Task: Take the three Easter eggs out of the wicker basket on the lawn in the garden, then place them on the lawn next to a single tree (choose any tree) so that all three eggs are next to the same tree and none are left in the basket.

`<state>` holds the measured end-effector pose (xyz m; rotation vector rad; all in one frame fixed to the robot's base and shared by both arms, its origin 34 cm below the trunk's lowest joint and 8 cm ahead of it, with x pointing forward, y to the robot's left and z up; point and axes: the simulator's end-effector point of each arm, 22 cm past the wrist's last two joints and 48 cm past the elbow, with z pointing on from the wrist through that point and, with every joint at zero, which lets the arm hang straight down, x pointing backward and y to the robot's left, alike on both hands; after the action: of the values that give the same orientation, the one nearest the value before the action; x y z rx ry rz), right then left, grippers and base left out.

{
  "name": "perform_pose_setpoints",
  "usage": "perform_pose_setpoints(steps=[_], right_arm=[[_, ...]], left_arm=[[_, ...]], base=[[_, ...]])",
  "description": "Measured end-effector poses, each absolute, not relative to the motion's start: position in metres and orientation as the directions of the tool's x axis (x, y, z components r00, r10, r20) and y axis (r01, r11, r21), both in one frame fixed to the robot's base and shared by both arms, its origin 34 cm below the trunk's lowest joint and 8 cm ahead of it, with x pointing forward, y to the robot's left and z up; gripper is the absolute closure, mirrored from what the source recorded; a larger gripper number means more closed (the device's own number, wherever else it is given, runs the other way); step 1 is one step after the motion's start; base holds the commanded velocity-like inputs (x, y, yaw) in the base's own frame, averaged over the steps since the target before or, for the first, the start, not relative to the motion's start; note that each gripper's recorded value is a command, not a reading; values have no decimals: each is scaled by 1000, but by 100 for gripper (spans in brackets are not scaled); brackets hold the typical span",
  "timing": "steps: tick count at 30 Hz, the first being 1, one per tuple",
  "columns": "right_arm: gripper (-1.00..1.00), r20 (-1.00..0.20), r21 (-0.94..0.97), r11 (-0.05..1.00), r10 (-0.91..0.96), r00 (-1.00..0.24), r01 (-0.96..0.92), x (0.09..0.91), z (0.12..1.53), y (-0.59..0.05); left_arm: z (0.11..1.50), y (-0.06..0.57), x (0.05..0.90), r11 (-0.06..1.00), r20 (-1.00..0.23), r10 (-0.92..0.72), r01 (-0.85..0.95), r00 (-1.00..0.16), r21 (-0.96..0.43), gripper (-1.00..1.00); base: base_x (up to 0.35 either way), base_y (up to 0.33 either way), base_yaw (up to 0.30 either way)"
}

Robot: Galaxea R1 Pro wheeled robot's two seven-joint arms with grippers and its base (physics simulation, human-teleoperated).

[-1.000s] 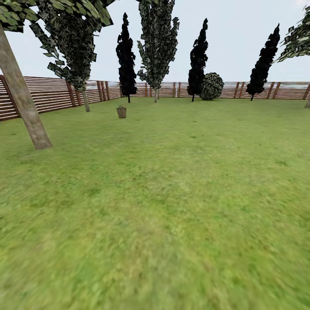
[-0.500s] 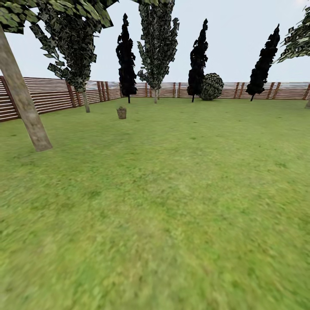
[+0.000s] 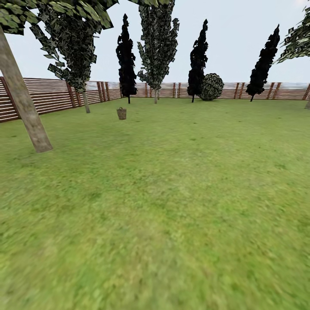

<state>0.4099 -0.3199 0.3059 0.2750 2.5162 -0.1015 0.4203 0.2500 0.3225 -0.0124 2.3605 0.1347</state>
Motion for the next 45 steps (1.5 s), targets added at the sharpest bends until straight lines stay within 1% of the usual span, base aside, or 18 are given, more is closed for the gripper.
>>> perform_pose_setpoints(steps=[45], right_arm=[[-100, -569, -13, 976, 172, -804, 218, 421, 385, -321]], left_arm=[[403, 252, 434, 994, -699, 32, -51, -714, 97, -100]], base=[[0, 0, 0]])
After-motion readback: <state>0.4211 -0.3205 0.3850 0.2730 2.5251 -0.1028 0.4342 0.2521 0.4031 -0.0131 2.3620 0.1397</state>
